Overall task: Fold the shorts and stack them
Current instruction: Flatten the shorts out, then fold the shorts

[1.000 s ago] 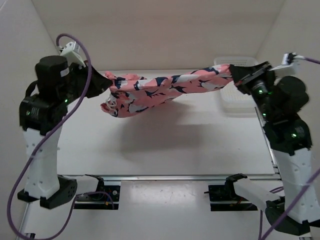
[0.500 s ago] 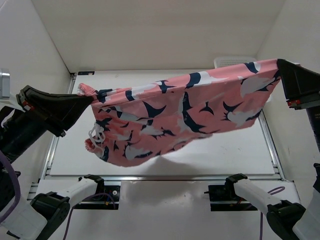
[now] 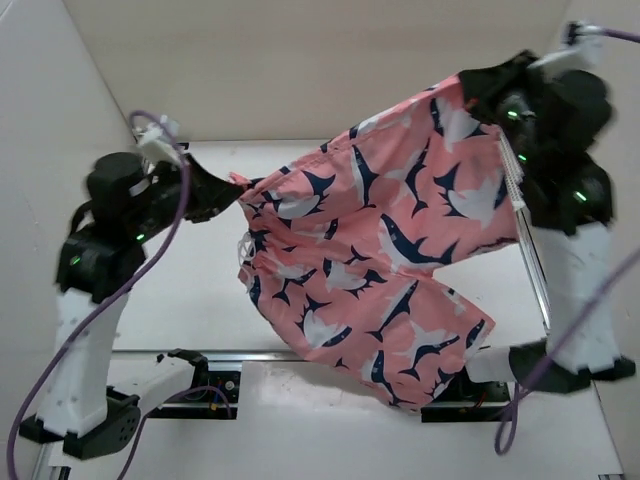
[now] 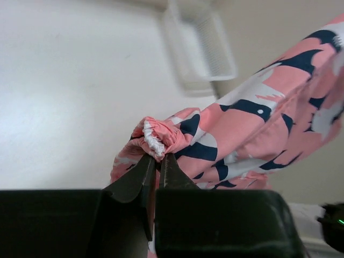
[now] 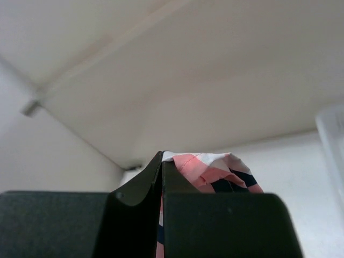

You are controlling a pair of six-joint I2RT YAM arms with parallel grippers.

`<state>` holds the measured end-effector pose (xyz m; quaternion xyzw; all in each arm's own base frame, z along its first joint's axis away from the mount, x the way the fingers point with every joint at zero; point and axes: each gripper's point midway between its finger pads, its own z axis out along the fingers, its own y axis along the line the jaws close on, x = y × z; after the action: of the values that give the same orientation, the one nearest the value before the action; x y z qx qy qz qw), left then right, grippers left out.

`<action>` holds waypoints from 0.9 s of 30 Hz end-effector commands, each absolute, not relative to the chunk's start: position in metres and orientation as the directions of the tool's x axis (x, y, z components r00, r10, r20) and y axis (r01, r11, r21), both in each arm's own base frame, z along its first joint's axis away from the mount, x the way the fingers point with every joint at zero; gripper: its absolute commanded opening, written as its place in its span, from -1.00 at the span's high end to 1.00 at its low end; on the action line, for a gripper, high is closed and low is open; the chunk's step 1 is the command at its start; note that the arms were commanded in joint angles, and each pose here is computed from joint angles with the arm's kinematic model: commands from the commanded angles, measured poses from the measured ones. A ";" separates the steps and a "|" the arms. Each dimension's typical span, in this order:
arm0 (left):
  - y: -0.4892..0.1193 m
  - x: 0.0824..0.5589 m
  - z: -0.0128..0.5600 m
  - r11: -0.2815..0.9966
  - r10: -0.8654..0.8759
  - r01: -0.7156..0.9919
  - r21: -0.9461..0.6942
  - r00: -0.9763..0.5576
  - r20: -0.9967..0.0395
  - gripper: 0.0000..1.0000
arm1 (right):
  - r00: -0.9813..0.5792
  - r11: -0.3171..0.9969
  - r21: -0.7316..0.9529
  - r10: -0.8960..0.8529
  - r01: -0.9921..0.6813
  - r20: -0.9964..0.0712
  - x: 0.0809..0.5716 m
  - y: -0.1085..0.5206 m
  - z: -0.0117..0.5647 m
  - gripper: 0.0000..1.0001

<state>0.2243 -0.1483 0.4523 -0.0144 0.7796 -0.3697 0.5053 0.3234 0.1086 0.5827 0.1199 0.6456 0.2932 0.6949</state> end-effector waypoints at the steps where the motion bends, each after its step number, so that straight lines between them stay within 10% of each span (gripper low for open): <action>1: -0.140 0.285 0.381 0.800 -0.422 0.144 -0.583 -0.556 -0.716 0.79 | -0.169 0.855 0.498 0.474 -0.144 -0.864 0.395 0.117 0.496 1.00; 9: -0.112 0.390 0.245 0.834 -0.499 -0.207 -0.511 -0.677 -0.541 0.79 | -0.550 0.894 0.443 0.334 -0.073 -0.765 0.526 0.159 0.291 1.00; 17: -0.104 0.464 0.213 0.783 -0.576 -0.307 -0.541 -0.687 -0.443 0.79 | -0.629 0.865 0.493 0.334 -0.091 -0.702 0.606 0.188 0.221 1.00; 27: -0.085 0.509 0.207 0.758 -0.591 -0.295 -0.581 -0.686 -0.423 0.79 | -0.688 0.873 0.477 0.283 -0.104 -0.668 0.538 0.191 0.227 1.00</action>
<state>0.5034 -0.0865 0.1810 -0.2640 0.8954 -0.2193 0.2837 0.5767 0.1863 0.1864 0.0840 0.8922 0.2465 0.3690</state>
